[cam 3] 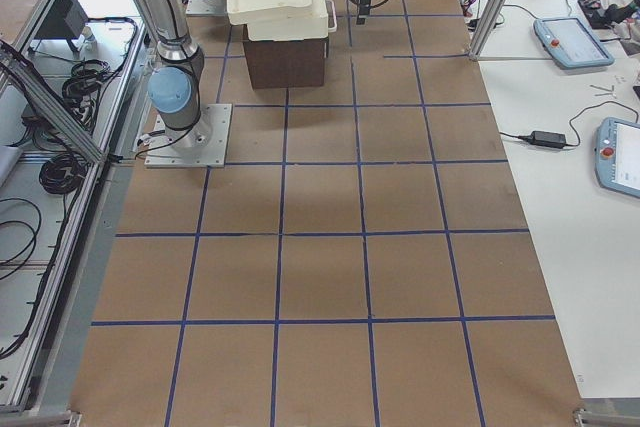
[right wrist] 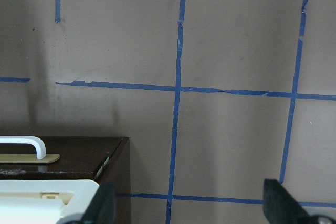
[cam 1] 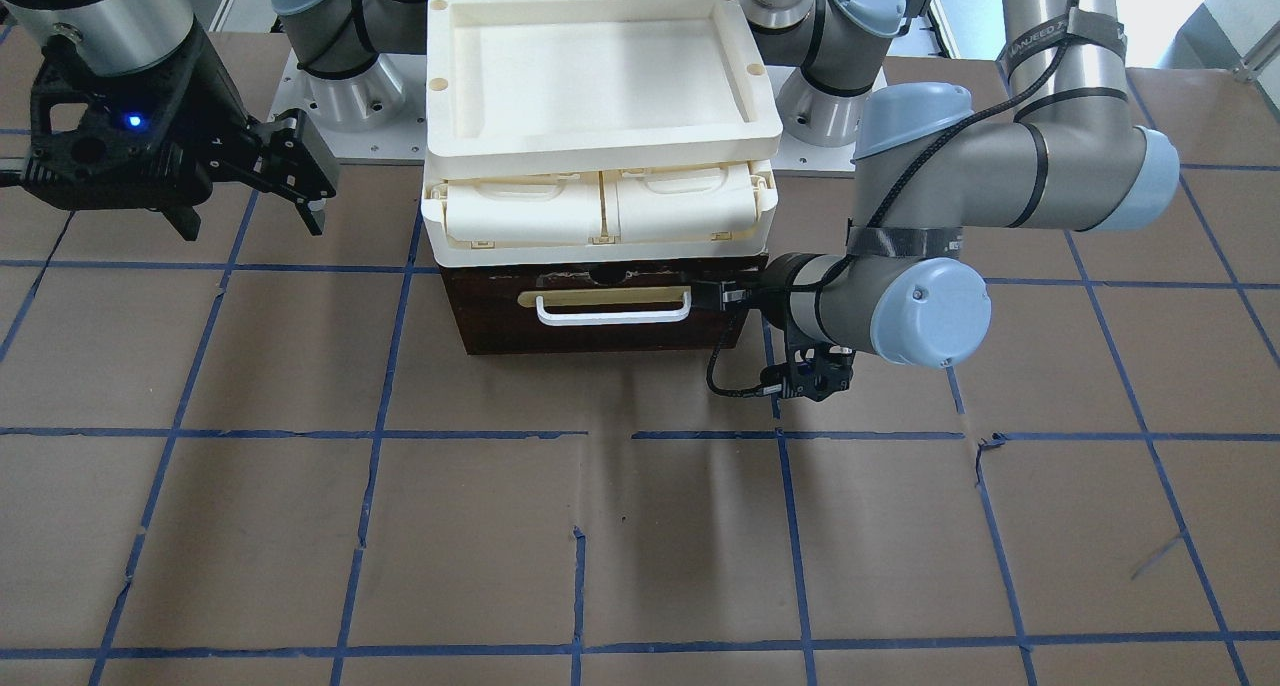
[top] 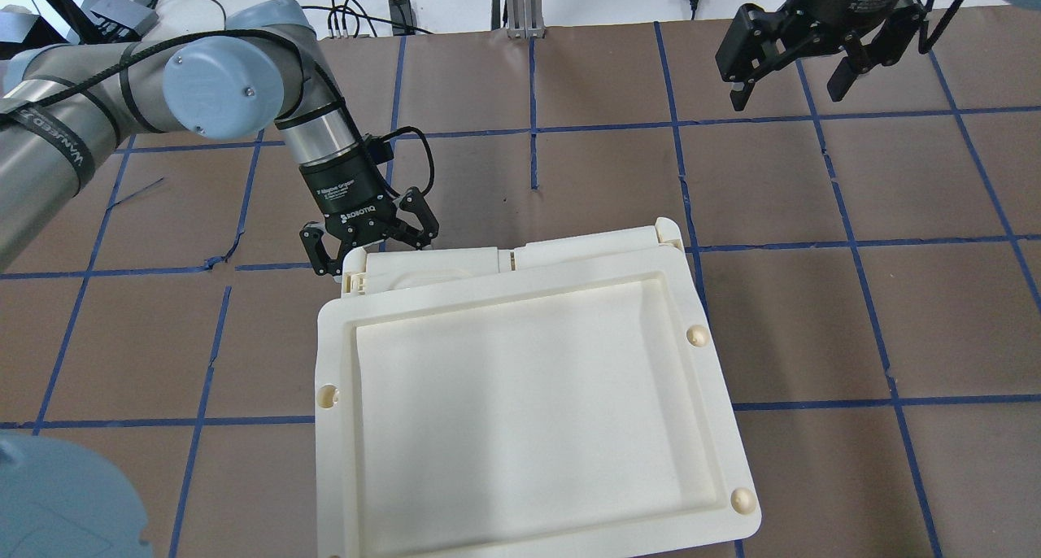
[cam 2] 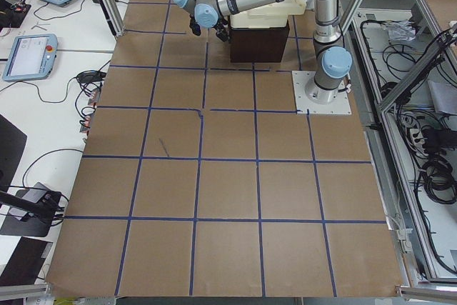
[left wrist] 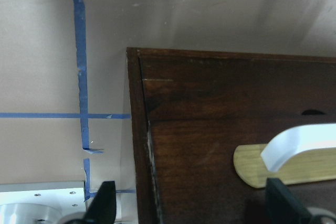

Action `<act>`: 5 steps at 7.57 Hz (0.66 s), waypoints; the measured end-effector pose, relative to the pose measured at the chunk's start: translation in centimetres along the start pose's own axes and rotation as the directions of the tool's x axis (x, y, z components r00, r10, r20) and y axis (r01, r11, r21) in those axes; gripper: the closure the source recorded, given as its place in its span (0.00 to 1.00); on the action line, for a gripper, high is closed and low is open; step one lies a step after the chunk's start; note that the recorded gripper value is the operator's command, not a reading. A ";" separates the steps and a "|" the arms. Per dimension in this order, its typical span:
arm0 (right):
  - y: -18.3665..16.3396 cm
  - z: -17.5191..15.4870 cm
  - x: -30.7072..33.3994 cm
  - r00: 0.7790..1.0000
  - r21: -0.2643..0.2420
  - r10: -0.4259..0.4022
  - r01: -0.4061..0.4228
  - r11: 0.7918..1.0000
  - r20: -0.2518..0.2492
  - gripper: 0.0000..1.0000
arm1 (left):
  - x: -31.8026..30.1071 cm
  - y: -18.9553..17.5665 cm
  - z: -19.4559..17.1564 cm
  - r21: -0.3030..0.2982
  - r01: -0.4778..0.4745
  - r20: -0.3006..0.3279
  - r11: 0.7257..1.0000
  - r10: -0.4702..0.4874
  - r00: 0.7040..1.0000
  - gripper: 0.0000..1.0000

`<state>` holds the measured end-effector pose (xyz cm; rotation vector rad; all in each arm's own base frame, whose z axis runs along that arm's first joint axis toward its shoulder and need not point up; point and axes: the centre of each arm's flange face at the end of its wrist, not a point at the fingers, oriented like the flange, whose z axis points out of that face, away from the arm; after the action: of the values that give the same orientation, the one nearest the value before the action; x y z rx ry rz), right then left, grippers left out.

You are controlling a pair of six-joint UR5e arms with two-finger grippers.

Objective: Put scissors in drawer and close it

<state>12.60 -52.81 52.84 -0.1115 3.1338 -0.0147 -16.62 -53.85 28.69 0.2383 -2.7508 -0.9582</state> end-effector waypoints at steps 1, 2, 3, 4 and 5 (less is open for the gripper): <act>0.0 0.0 0.0 1.000 0.000 0.000 0.000 1.000 0.000 0.00 | 0.0 0.1 0.0 -0.005 0.001 0.000 1.000 -0.001 1.000 0.00; 0.0 0.0 0.0 1.000 0.000 -0.001 0.001 1.000 0.000 0.00 | 0.0 0.3 0.1 -0.007 0.001 0.001 1.000 -0.001 1.000 0.00; 0.0 0.0 0.0 1.000 0.001 -0.001 0.001 1.000 0.001 0.00 | 0.1 0.4 0.0 -0.005 0.000 0.002 1.000 0.000 1.000 0.00; 0.0 0.0 0.0 1.000 0.001 -0.001 0.001 1.000 0.000 0.00 | 0.2 0.6 -0.7 0.020 -0.007 0.000 1.000 0.007 1.000 0.00; 0.0 0.0 0.0 1.000 0.001 -0.001 0.001 1.000 0.000 0.00 | 0.5 0.8 -2.5 0.091 -0.025 0.002 0.996 0.024 1.000 0.00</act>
<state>12.62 -52.80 52.87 -0.1125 3.1335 -0.0159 -16.55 -54.84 31.13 0.2185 -2.7946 -0.8285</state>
